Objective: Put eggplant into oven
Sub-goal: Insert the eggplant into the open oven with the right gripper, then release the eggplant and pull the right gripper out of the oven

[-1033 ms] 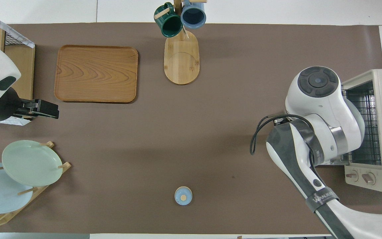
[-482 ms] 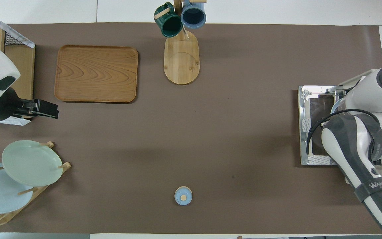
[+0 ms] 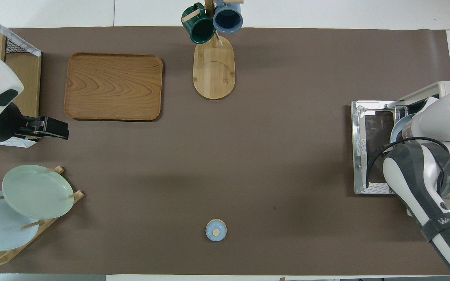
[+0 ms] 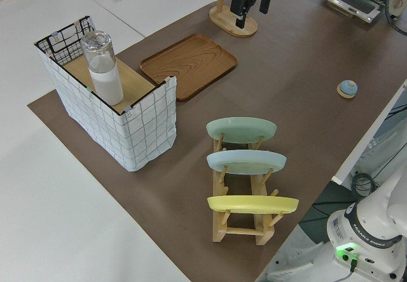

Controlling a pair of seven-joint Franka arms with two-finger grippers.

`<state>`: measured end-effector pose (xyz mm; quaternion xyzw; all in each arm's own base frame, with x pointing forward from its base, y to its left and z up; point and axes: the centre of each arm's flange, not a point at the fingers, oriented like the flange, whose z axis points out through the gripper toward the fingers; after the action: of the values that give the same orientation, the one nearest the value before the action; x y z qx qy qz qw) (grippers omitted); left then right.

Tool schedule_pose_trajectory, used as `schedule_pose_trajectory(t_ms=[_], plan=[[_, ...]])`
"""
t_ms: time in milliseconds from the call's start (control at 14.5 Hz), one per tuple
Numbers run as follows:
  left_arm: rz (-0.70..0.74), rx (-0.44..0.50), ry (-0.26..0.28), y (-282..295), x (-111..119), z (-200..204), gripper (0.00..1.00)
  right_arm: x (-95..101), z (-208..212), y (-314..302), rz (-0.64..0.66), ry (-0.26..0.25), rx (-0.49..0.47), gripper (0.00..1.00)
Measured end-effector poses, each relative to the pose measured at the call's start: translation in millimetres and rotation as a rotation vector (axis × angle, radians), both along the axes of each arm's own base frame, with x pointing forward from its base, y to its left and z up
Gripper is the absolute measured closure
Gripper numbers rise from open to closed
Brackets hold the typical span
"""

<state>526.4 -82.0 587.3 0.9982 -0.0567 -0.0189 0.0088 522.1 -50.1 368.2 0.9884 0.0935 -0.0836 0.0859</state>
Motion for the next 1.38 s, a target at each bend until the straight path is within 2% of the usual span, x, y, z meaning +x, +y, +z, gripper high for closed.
schedule_pose_trajectory(t_ms=[344, 482, 826, 1170, 1308, 1377], plan=[[0.0, 0.0, 0.0, 0, 0, 0, 0.0, -1.1, 0, 0, 0.0, 0.0, 0.001, 0.96], [0.0, 0.0, 0.0, 0, 0, 0, 0.0, -2.1, -2, 2, 0.003, 0.004, 0.002, 0.88], [0.0, 0.0, 0.0, 0, 0, 0, 0.0, -0.9, 1, 3, -0.012, 0.006, 0.019, 0.82], [0.0, 0.0, 0.0, 0, 0, 0, 0.0, 15.0, 38, 31, 0.03, 0.003, 0.024, 0.73], [0.0, 0.0, 0.0, 0, 0, 0, 0.0, 21.1, 51, 62, 0.055, -0.02, 0.024, 0.73], [0.0, 0.0, 0.0, 0, 0, 0, 0.0, 22.5, 52, 78, 0.051, -0.039, 0.021, 0.81]])
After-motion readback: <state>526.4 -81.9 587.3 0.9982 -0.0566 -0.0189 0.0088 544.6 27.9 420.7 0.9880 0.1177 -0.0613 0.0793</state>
